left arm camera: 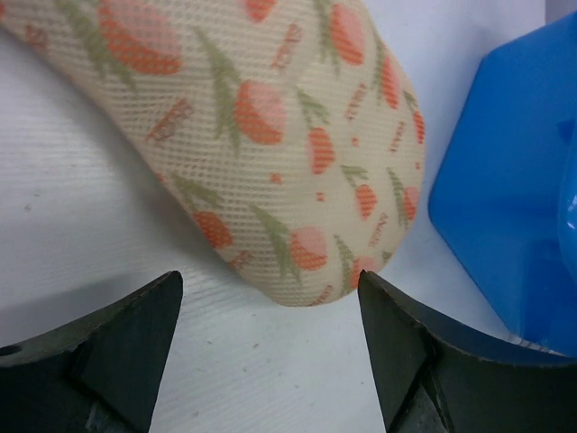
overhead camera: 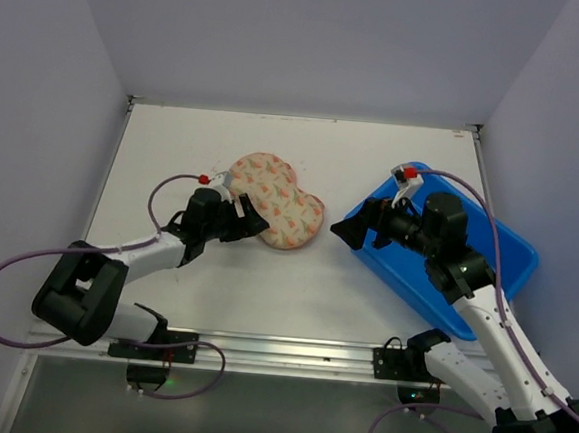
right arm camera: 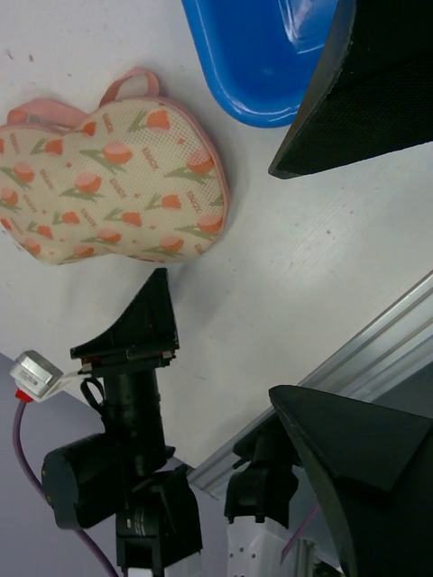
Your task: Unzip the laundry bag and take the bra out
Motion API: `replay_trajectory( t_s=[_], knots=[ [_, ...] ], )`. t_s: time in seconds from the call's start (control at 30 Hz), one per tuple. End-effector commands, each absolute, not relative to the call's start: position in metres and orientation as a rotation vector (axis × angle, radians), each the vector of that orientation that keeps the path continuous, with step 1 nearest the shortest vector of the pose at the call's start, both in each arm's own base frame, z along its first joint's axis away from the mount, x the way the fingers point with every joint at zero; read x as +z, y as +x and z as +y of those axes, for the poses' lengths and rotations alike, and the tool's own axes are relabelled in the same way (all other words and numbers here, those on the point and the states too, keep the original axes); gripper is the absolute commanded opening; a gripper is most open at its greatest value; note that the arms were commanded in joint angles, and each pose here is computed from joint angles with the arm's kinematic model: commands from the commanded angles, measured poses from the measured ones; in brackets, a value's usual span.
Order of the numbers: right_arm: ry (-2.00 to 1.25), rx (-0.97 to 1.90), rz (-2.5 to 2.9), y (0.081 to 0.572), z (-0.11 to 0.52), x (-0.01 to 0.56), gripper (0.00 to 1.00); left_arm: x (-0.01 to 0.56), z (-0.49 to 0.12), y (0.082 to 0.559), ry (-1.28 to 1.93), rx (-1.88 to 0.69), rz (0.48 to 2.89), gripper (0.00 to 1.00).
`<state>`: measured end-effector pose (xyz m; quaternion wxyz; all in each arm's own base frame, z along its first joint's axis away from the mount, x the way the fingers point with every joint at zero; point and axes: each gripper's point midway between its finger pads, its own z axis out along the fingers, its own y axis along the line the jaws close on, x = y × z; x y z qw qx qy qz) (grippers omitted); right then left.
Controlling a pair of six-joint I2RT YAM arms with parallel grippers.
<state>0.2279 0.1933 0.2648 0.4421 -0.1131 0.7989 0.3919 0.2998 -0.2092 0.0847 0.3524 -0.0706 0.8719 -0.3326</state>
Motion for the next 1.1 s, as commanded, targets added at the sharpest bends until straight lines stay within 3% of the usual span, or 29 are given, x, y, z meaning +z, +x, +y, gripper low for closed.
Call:
replay_trajectory(
  t_s=[0.0,0.1,0.5,0.6,0.7,0.8,0.83,1.07],
  knots=[
    [-0.299,0.984,1.957,0.229,0.204,0.268,0.99,0.074,-0.191,0.32,-0.314,-0.89,2.171,0.81],
    [-0.317,0.986,1.973,0.228,0.212,0.262,0.99,0.069,-0.179,0.329,-0.336,-0.973,2.119,0.72],
    [-0.382,1.009,1.943,0.225,0.245,0.255,0.99,0.048,-0.203,0.327,-0.219,-1.16,2.087,0.64],
    [-0.397,1.005,1.956,0.225,0.248,0.249,0.99,0.038,-0.207,0.325,-0.239,-1.211,2.081,0.55],
    [-0.421,0.99,1.962,0.226,0.253,0.246,0.99,0.033,-0.213,0.325,-0.228,-1.268,2.068,0.39],
    [-0.443,0.961,1.974,0.226,0.259,0.235,0.99,0.047,-0.217,0.322,-0.218,-1.339,2.008,0.07],
    [-0.457,0.958,1.983,0.225,0.263,0.231,0.99,0.056,-0.218,0.323,-0.209,-1.342,1.983,0.01],
    [-0.524,0.803,1.973,0.226,0.288,0.19,0.99,0.083,-0.208,0.327,-0.37,-1.27,2.043,0.0]
  ],
)
